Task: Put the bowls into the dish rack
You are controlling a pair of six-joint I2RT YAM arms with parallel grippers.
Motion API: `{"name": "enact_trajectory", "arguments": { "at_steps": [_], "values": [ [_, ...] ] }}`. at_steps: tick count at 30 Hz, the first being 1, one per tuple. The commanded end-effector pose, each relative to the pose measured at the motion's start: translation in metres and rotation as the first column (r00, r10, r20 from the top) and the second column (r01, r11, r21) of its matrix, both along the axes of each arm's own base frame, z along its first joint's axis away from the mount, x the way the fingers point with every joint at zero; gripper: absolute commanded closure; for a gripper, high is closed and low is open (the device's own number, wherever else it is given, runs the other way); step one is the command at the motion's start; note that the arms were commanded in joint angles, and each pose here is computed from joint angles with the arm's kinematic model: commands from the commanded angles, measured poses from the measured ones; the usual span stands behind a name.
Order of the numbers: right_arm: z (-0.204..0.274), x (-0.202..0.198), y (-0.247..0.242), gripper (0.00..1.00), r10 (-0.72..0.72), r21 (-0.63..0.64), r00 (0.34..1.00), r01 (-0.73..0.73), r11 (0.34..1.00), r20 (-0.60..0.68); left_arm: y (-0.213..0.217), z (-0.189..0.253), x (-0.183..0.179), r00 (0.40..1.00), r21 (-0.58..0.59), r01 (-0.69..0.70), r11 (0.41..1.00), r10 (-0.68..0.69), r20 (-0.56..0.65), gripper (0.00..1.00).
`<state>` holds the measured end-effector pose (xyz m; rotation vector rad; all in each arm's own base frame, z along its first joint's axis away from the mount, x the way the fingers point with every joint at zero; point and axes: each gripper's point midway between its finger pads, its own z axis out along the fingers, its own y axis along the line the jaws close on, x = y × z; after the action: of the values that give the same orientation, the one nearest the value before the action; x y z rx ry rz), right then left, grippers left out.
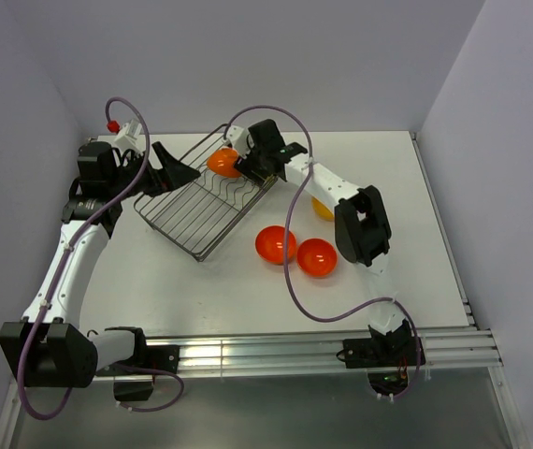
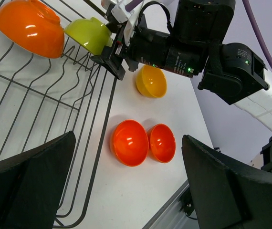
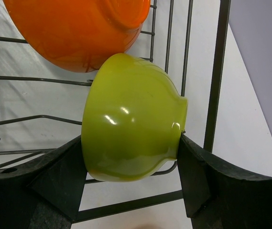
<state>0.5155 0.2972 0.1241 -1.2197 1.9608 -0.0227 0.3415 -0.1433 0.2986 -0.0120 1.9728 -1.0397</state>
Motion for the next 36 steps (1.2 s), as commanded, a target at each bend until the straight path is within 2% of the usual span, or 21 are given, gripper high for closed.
{"name": "enact_trajectory", "arguments": {
  "at_steps": [1, 2, 9, 13, 17, 18, 19, 24, 25, 26, 36],
  "values": [
    [0.015, 0.002, 0.008, 0.61, 0.013, -0.01, 0.998, -0.012, 1.0, 0.06, 0.002, 0.007, -0.005, 0.999, 0.017, 0.018, 1.0, -0.019, 0.05, 0.0],
    [0.015, 0.001, 0.008, 0.58, 0.013, -0.01, 0.998, -0.012, 1.0, 0.059, 0.002, 0.006, -0.006, 0.999, 0.02, 0.017, 1.0, -0.018, 0.05, 0.01],
    [0.022, -0.005, 0.012, 0.54, 0.033, -0.012, 0.997, -0.032, 0.999, 0.064, 0.003, 0.003, -0.007, 0.999, 0.022, 0.019, 1.0, -0.02, 0.05, 0.0],
    [0.026, -0.008, 0.012, 0.47, 0.037, -0.021, 0.997, -0.036, 0.999, 0.066, 0.003, 0.003, -0.007, 0.999, 0.02, 0.021, 1.0, -0.022, 0.049, 0.01],
    [0.029, -0.01, 0.009, 0.38, 0.031, -0.025, 0.997, -0.03, 0.999, 0.069, 0.004, 0.004, -0.007, 0.998, 0.021, 0.02, 1.0, -0.022, 0.053, 0.01],
    [0.029, -0.012, 0.009, 0.3, 0.034, -0.024, 0.997, -0.032, 0.999, 0.068, 0.004, 0.004, -0.008, 0.998, 0.021, 0.022, 1.0, -0.023, 0.051, 0.01],
    [0.03, -0.012, 0.008, 0.26, 0.031, -0.023, 0.997, -0.03, 0.999, 0.068, 0.004, 0.003, -0.008, 0.998, 0.02, 0.022, 1.0, -0.023, 0.05, 0.01],
    [0.042, -0.016, 0.012, 0.22, 0.034, 0.012, 0.997, -0.035, 0.999, 0.072, 0.003, 0.004, -0.008, 0.998, 0.016, 0.023, 1.0, -0.024, 0.05, 0.01],
    [0.043, -0.016, 0.013, 0.12, 0.034, 0.016, 0.997, -0.035, 0.999, 0.07, 0.003, 0.004, -0.009, 0.998, 0.015, 0.025, 1.0, -0.026, 0.05, 0.01],
    [0.045, -0.017, 0.013, 0.06, 0.029, 0.024, 0.997, -0.031, 0.999, 0.068, 0.003, 0.004, -0.009, 0.998, 0.017, 0.024, 1.0, -0.025, 0.051, 0.01],
    [0.068, -0.03, 0.022, 0.05, 0.069, 0.087, 0.996, -0.073, 0.994, 0.054, 0.002, 0.005, -0.009, 0.998, 0.009, 0.028, 1.0, -0.028, 0.051, 0.01]
  ]
}}
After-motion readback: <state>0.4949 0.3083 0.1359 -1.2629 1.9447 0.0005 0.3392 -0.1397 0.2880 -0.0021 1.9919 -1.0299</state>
